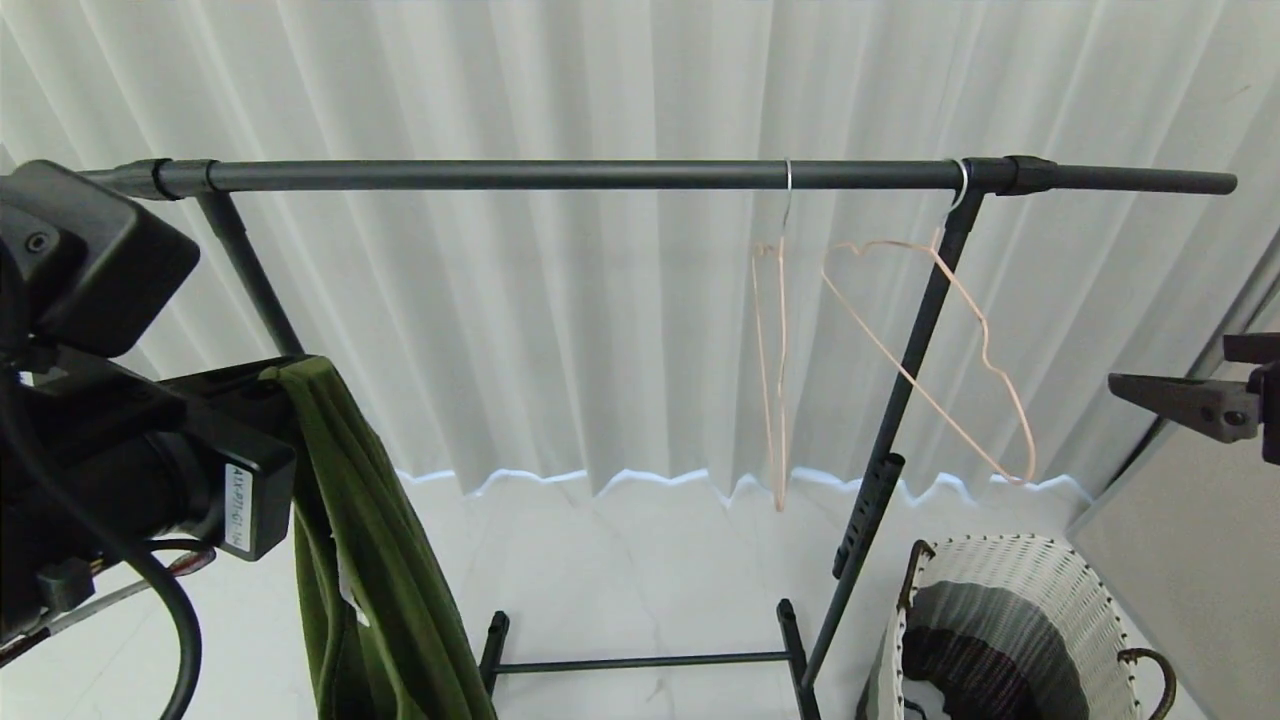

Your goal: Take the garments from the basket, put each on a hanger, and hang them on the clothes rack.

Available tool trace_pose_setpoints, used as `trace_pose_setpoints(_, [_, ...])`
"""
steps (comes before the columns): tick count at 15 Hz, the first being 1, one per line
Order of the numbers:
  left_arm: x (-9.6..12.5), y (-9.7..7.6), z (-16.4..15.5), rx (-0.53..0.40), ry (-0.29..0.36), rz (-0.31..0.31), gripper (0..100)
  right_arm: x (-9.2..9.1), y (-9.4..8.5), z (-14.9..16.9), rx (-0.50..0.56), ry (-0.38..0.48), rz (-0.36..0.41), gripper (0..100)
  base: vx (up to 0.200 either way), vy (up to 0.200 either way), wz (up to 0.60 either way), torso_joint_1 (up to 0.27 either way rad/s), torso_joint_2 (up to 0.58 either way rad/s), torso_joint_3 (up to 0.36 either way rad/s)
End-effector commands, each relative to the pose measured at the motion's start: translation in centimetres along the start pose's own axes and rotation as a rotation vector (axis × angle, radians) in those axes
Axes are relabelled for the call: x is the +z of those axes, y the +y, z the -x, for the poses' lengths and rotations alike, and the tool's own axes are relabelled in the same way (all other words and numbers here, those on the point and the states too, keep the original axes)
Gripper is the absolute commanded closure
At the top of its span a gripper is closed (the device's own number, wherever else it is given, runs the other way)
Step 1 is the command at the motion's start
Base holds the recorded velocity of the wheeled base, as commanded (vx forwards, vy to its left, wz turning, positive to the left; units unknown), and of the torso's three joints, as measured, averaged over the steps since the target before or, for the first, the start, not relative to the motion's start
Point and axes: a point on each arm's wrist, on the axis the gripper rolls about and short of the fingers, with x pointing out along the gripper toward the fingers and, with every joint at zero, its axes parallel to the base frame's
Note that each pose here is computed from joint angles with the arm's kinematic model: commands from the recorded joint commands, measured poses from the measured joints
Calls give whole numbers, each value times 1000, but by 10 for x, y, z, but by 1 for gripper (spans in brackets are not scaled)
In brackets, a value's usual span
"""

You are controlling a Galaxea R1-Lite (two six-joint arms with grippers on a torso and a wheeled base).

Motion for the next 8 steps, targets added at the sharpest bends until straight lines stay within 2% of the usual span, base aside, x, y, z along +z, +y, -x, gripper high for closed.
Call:
trace_pose_setpoints(1, [-2, -2, -1, -3, 8, -4, 100, -2, 2, -11, 12, 30, -7, 0, 200, 0, 0, 2, 7, 2])
trace_pose_setpoints(3, [-4, -2, -1, -4, 12, -7, 100, 0, 2, -25, 16, 47, -42, 0, 0, 0, 0, 0, 0, 0])
trace_pose_setpoints(5, [-5, -3, -1, -7, 15, -9, 100, 5, 7, -53, 32, 90, -109, 0, 0, 0, 0, 0, 0, 0])
trace_pose_setpoints(8, [-5, -3, -1, -6, 14, -5, 100, 10, 11, -87, 21, 140, -109, 0, 0, 0, 0, 0, 0, 0])
